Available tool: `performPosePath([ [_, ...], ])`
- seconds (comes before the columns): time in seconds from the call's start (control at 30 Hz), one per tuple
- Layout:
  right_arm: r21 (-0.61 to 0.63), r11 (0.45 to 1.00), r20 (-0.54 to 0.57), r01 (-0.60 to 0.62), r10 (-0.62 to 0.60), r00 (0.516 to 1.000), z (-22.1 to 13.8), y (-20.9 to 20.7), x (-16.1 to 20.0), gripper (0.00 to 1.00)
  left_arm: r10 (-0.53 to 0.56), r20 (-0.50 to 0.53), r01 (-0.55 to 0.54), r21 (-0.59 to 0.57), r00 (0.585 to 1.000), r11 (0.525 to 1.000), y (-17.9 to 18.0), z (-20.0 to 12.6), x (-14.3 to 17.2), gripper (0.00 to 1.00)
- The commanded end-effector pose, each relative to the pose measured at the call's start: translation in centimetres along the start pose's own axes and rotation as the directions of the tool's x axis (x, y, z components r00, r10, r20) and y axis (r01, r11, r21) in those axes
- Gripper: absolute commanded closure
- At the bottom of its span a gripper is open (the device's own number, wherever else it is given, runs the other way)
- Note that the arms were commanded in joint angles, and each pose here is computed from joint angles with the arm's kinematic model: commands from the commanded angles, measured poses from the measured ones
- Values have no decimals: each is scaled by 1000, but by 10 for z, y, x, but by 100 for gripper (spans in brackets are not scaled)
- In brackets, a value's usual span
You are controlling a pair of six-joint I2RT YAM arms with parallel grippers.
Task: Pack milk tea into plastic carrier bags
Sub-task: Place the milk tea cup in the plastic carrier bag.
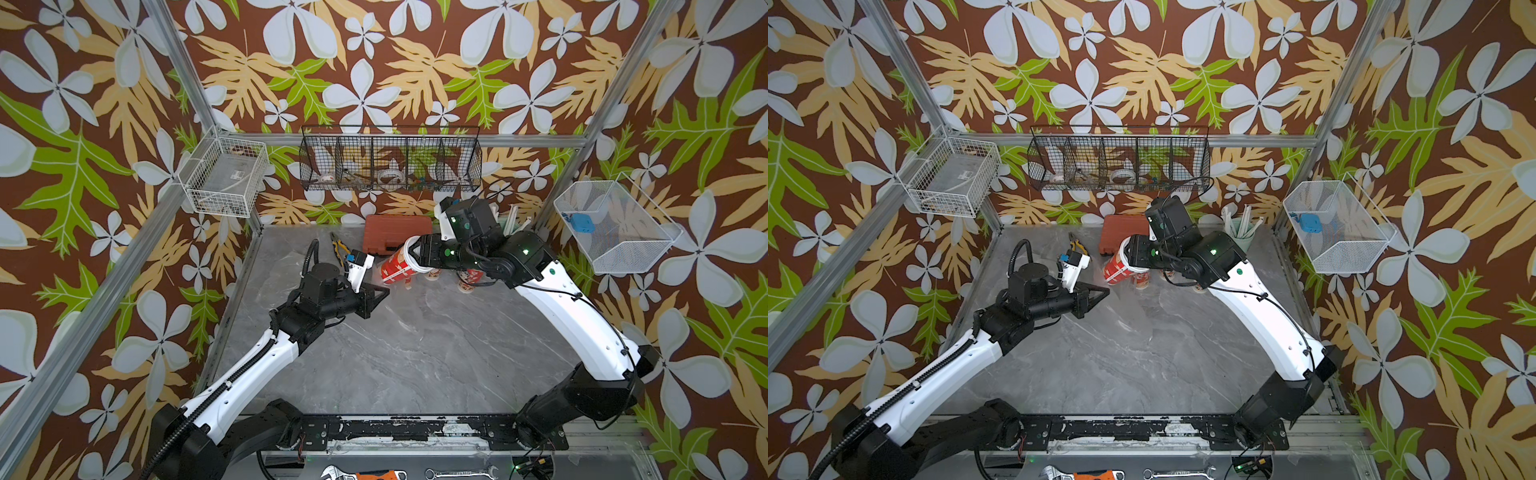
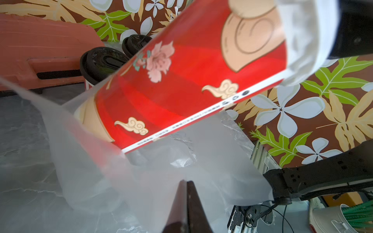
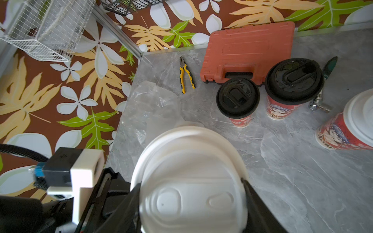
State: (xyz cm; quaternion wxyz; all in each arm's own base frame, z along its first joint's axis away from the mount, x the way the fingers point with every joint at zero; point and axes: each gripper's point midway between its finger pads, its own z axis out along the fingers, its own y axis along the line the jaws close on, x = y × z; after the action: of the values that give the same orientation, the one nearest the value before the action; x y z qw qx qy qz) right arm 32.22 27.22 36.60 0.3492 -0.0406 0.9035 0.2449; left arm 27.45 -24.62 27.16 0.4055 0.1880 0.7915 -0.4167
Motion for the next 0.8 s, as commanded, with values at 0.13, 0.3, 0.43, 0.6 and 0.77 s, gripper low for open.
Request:
performPosePath([
  [0.13, 64, 995, -5, 74, -74, 997, 17, 3, -1, 50, 15, 33, -15, 6, 999, 1000, -2, -2, -8, 100],
  [0.3, 122, 980, -70, 159, -151, 986, 35, 8, 8, 49, 13, 30, -13, 2, 999, 1000, -1, -2, -6, 100],
  [0.43, 140, 969, -117, 205, -190, 975, 49, 11, 16, 49, 15, 36, -15, 0, 999, 1000, -2, -3, -7, 100],
  [0.6, 137, 961, -177, 241, -215, 960, 69, 15, 32, 49, 17, 40, -17, -4, 999, 1000, -2, -6, -7, 100],
  [0.77, 156, 951, -224, 267, -229, 947, 89, 11, 46, 49, 19, 46, -19, -7, 999, 1000, -2, -8, -6, 100],
])
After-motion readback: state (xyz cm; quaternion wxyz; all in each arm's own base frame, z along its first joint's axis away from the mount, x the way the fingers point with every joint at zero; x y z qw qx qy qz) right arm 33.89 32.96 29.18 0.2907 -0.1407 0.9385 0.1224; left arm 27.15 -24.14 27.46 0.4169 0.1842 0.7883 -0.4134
